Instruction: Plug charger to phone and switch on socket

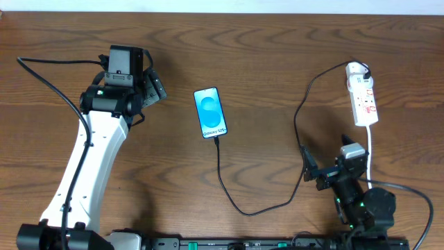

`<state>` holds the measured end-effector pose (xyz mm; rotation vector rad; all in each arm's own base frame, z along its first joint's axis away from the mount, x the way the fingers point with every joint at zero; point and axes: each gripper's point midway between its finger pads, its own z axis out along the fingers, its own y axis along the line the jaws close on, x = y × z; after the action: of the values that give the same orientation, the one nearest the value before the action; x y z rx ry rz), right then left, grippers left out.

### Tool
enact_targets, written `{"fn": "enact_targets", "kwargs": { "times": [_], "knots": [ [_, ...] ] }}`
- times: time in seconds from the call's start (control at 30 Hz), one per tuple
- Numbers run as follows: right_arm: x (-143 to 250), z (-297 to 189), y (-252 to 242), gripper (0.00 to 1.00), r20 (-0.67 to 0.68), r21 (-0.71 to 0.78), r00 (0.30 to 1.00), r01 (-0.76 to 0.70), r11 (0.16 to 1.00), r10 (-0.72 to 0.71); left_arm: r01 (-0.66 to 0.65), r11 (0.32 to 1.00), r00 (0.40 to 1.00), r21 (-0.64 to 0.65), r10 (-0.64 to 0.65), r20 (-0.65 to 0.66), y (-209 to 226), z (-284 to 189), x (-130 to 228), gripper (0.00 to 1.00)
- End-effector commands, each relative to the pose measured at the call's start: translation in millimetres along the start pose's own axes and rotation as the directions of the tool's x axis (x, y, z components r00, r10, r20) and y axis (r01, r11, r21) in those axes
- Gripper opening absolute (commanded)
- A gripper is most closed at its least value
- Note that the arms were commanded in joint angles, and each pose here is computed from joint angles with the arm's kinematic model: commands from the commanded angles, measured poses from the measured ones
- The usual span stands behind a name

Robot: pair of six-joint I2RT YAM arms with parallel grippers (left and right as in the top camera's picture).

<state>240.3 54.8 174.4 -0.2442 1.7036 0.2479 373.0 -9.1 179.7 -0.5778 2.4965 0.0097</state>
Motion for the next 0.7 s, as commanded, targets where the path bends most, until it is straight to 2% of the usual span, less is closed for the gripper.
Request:
{"fn": "enact_targets", "kwargs": {
  "times": [0.0, 0.27, 0.4, 0.67],
  "knots": [
    [10.6, 2.0, -1.6, 0.99, 0.033, 0.013, 0.999, 0.041, 0.999, -0.042, 0.011, 1.0, 1.0, -0.013, -0.011, 0.014, 3.2, -2.2, -4.8, 0.92],
    [10.9, 2.6, -7.3, 0.99, 0.091, 0.049, 0.994, 0.054, 0.997, -0.058, 0.011, 1.0, 1.0, -0.013, -0.011, 0.014, 3.2, -2.2, -4.8, 0.92],
    [5.5, -0.2, -17.8, 0.99, 0.111, 0.114, 0.992, 0.053, 0.992, -0.066, 0.011, 1.0, 1.0, -0.013, -0.011, 0.014, 3.2, -2.2, -4.8, 0.92],
    [15.5, -2.4, -30.2, 0.99, 0.078, 0.182, 0.997, 0.003, 0.983, -0.018, 0.011, 1.0, 1.0, -0.013, -0.011, 0.014, 3.2, -2.2, -4.8, 0.92]
  ]
}}
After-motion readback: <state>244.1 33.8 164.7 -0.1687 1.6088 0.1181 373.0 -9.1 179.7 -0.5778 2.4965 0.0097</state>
